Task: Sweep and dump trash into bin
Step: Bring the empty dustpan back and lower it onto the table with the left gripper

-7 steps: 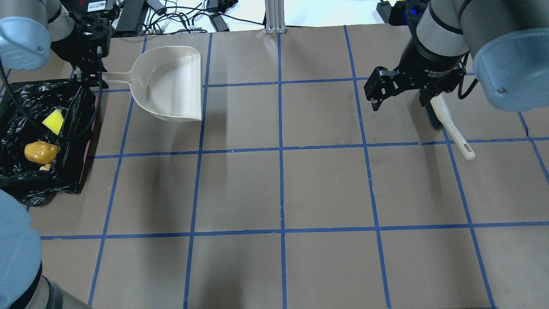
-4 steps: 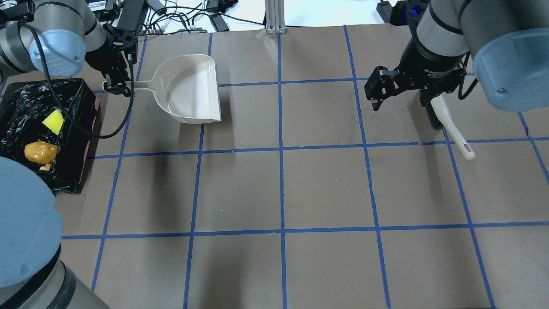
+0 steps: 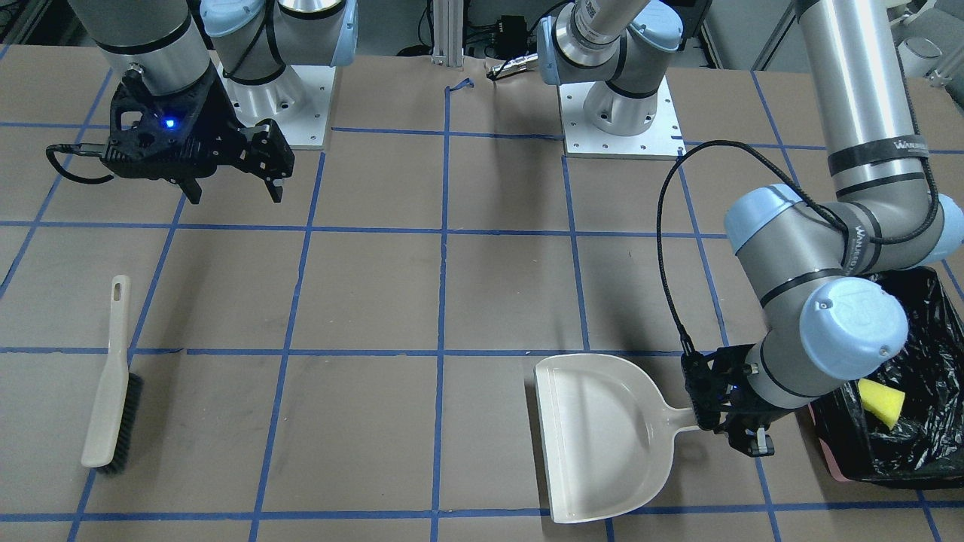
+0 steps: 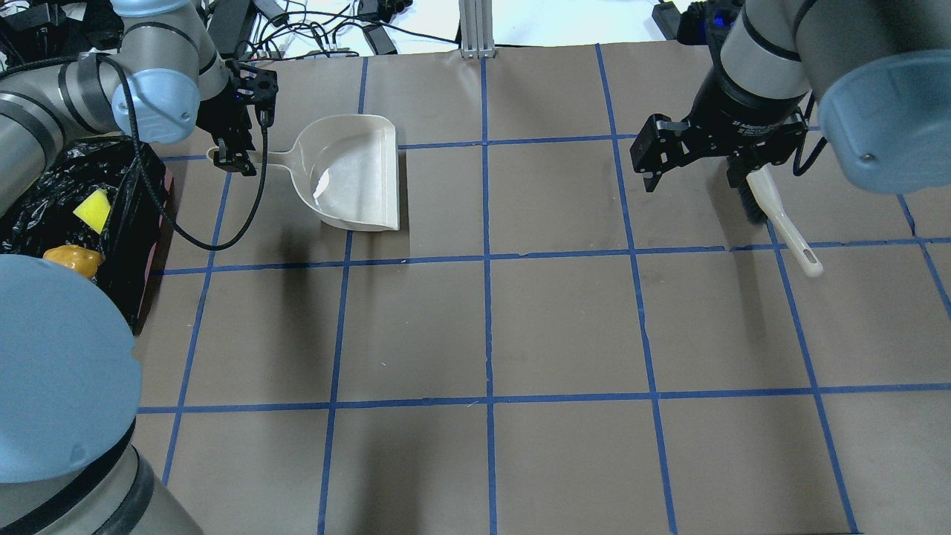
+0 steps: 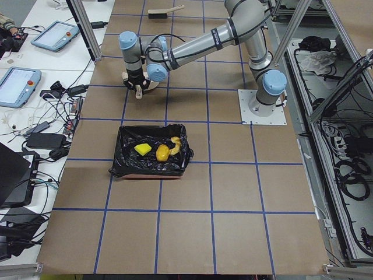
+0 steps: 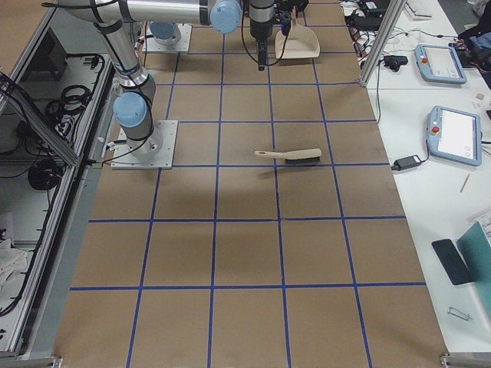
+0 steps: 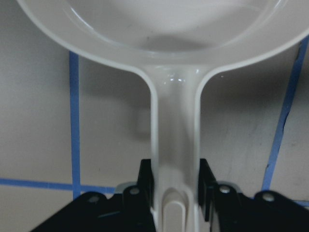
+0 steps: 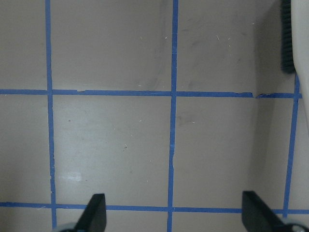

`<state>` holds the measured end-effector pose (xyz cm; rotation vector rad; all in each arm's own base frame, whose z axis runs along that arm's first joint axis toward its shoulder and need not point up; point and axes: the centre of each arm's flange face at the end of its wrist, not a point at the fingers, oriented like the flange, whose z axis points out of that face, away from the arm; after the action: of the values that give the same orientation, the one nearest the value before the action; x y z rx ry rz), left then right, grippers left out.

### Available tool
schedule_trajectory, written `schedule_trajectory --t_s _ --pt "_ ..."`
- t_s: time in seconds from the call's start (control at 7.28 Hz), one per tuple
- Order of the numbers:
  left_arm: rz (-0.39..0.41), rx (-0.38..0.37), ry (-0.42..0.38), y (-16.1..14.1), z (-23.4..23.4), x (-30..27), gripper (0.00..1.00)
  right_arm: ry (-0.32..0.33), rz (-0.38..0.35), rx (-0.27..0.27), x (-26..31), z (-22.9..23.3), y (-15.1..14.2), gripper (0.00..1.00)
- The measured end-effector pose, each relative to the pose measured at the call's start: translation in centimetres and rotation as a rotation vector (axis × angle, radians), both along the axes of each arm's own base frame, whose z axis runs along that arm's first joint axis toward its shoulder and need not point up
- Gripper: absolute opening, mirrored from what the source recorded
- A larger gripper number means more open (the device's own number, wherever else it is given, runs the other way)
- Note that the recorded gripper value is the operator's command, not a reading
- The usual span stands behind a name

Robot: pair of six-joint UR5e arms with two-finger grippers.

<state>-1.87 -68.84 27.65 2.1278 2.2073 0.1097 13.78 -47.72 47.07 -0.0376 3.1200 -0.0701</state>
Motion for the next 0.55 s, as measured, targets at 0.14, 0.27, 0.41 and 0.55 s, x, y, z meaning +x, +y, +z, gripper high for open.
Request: schedule_trajectory --t_s 0.14,0.27,0.41,0.55 --pt "-0.058 0.004 -0.019 0.02 -0.14 -0.74 0.09 0.001 0.0 0.0 -0.01 0.0 0.0 1.0" --pt "-0.102 0.006 -0.027 0.05 -0.18 -0.99 0.09 0.001 -0.001 -0.001 -0.01 0.02 0.0 1.0" --pt "-0.122 0.007 -0.03 0.04 -0.18 -0.97 0.09 0.001 0.0 -0.002 0.01 0.03 0.01 1.0" --pt "-0.128 0.005 -0.032 -0.01 -0.22 -0.83 0.09 0.001 0.0 -0.001 0.02 0.03 0.02 1.0"
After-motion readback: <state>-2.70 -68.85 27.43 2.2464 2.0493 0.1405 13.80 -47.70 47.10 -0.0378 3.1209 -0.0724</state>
